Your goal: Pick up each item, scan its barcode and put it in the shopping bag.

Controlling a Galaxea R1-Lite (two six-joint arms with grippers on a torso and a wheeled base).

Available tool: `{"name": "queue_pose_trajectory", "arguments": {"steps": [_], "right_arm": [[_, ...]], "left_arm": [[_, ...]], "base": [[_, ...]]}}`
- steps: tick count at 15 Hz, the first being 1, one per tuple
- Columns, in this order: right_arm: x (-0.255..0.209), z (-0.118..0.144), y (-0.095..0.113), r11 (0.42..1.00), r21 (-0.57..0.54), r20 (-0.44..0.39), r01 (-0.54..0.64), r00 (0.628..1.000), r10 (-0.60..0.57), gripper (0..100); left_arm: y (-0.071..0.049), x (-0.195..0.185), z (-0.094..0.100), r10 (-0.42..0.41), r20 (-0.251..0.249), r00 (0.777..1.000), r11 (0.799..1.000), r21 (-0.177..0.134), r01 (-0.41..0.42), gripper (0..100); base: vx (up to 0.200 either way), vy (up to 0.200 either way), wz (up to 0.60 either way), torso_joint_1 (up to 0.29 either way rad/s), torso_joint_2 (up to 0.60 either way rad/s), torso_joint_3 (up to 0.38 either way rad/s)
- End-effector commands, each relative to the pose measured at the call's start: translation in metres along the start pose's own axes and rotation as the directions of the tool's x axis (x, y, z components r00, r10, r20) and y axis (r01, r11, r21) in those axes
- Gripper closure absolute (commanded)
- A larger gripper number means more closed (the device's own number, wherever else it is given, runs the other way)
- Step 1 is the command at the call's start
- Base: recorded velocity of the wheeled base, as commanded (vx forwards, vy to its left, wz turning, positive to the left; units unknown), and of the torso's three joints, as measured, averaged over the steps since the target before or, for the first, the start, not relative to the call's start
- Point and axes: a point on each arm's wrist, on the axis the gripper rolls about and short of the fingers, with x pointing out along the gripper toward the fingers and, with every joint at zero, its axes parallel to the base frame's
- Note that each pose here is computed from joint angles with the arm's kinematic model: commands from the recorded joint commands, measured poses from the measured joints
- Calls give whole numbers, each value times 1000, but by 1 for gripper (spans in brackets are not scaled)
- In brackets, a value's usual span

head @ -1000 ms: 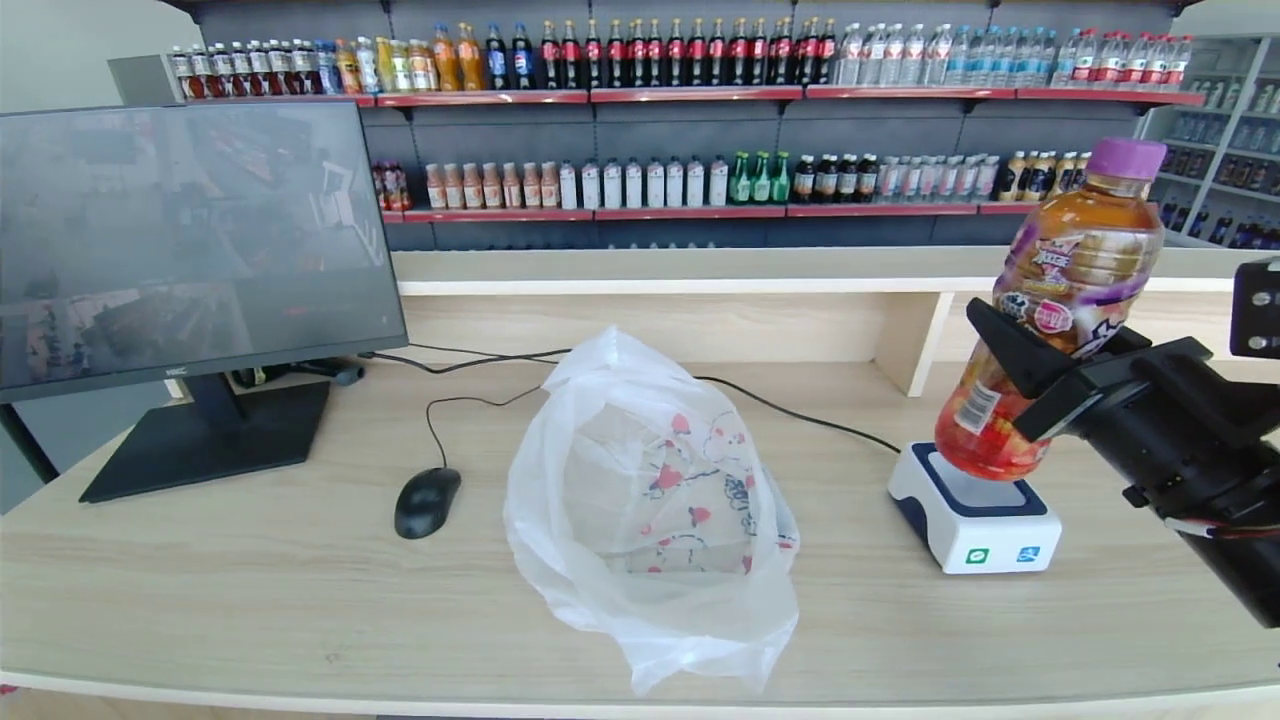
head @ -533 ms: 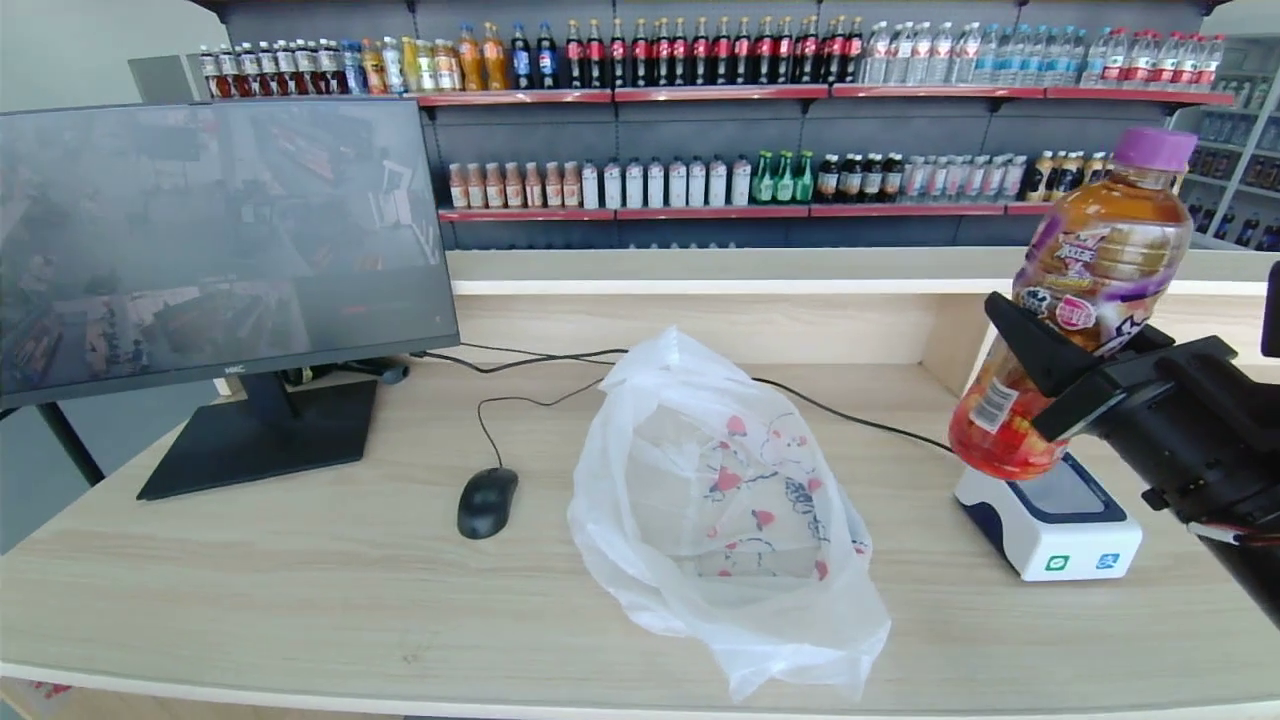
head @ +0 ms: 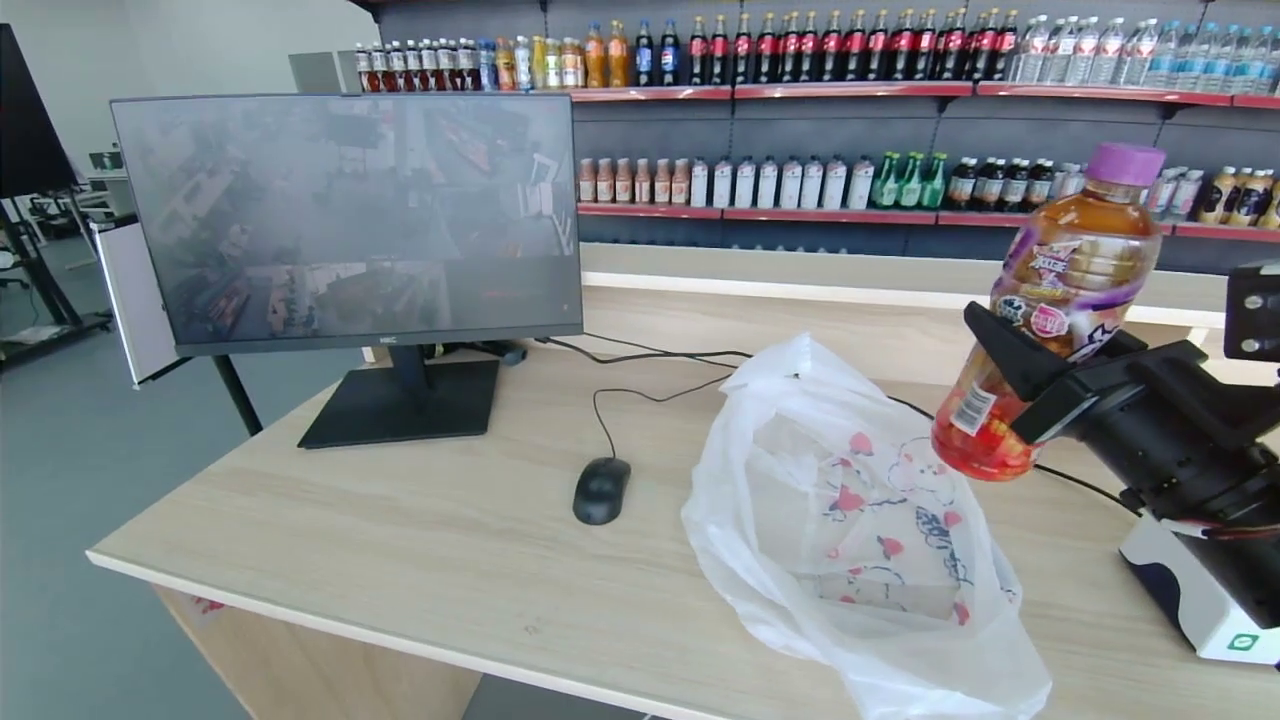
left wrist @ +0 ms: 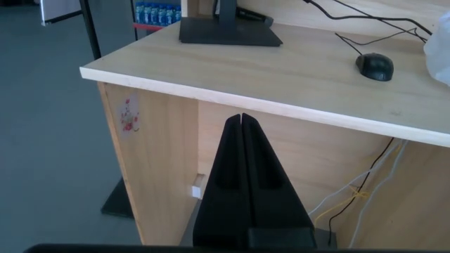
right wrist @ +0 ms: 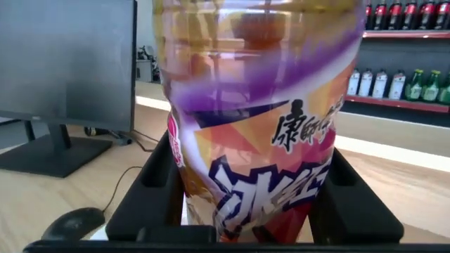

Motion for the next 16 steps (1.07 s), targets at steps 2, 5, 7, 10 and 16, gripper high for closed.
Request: {"name": "queue_pose_trajectory", "arguments": {"steps": [2,5,7,10,16], "right_arm": [[5,-12,4,1000,4,-41,-20,999,20,100],[10,-26,13,998,17,-86,-54,995,55,100],[17,-36,17,997,24,-110,-70,991,72,100],[32,-50,30,993,52,-131,-105,985,111,100],[51,-78,46,987,78,-174,-141,973,153,100]], "left_arm": [[0,0,0,0,2,1000,1000,0,0,100],[0,0,0,0,0,1000,1000,0,0,100],[0,0,0,0,0,1000,1000,0,0,100],[0,0,0,0,2,1000,1000,0,0,100],[0,0,0,0,0,1000,1000,0,0,100]], "base": [[0,0,0,0,0,0],[0,0,0,0,0,0],[0,0,0,0,0,0],[0,0,0,0,0,0],[0,0,0,0,0,0]]}}
